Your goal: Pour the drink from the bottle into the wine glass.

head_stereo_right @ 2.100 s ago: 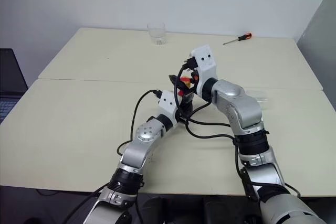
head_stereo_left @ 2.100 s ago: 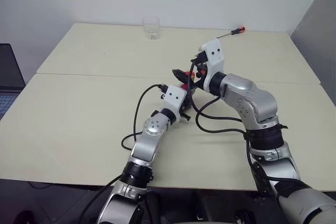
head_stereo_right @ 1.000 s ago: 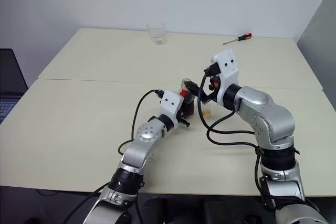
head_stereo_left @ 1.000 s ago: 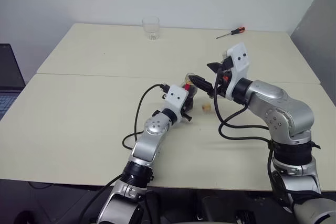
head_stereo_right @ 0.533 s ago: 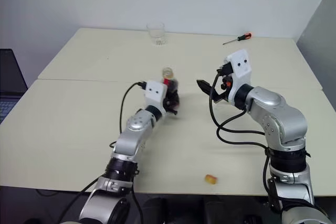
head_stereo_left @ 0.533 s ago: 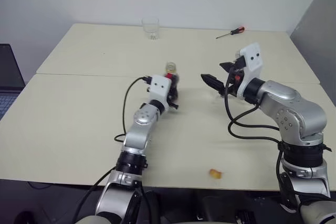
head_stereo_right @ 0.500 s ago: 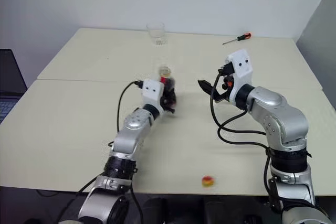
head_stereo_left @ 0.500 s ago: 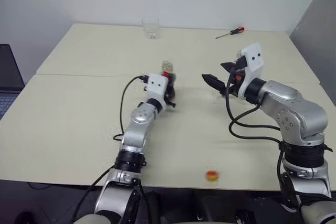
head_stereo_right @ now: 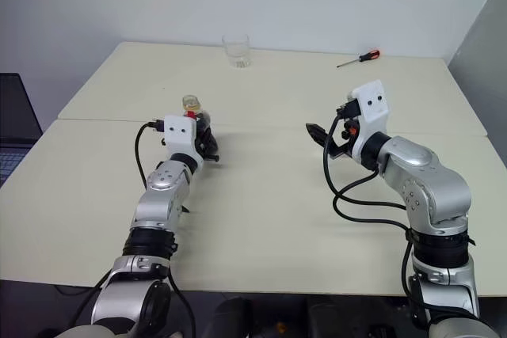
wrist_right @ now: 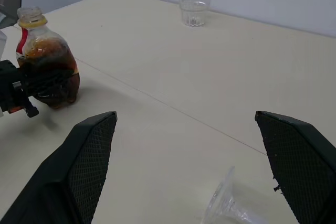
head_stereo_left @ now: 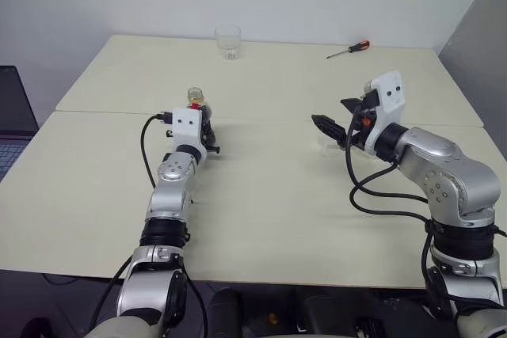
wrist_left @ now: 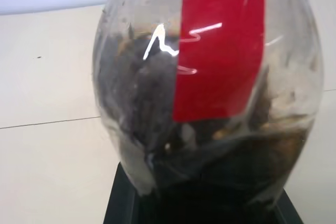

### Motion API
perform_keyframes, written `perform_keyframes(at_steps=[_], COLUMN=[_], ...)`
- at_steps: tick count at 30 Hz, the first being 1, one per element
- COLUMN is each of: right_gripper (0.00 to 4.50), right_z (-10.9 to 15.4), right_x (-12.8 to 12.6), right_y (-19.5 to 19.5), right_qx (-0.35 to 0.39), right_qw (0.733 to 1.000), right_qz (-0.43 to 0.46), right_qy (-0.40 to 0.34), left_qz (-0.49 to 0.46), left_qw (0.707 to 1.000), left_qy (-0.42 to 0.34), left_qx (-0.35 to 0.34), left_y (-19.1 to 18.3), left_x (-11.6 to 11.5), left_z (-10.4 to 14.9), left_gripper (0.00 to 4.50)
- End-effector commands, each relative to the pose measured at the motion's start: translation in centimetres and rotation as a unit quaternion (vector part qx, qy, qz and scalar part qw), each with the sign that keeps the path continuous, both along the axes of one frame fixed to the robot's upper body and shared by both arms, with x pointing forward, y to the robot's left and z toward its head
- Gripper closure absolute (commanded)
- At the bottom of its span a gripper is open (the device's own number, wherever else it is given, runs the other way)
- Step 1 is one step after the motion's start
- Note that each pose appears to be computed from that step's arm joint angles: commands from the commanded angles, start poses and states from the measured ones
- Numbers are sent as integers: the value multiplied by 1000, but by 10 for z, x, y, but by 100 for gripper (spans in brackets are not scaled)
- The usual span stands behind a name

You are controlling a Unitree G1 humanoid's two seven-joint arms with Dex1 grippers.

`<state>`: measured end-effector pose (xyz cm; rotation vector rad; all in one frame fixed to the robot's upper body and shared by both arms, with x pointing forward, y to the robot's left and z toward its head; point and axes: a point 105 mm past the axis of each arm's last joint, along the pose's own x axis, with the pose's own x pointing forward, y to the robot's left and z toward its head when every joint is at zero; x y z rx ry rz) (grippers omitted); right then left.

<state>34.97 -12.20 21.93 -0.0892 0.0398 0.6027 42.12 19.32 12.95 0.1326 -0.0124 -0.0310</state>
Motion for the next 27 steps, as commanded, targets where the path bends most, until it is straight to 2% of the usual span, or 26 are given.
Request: perform_keyframes(at_steps=[1, 2, 9, 13, 14, 22, 27], right_gripper=[0, 0, 0, 0, 0, 0, 0], right_z=[10, 9, 6, 3, 2, 2, -13], right_x=[-4, -4, -3, -2, -2, 0, -4], right_y=[-1, -1, 0, 0, 1, -2, -20], right_qx=[4, 4, 0, -3, -3, 0, 19], right_qw=[1000, 1000, 1000, 1000, 1000, 1000, 999], right_qz=[2, 2, 2, 2, 3, 1, -21], right_qy=[-20, -19, -14, -10, -9, -5, 24], left_qz=[25, 26, 29, 30, 31, 29, 15], left_qw=[999, 999, 999, 999, 999, 999, 999], left_qy=[-29, -29, -27, -27, -28, -33, -30], left_qx=[-11, -13, -34, -35, -34, -26, -14], left_y=[15, 16, 15, 16, 17, 21, 16], left_x=[-1, -1, -6, -8, -9, -19, -41], left_z=[15, 14, 10, 10, 11, 18, 16], left_gripper=[375, 375, 142, 20, 5, 5, 5])
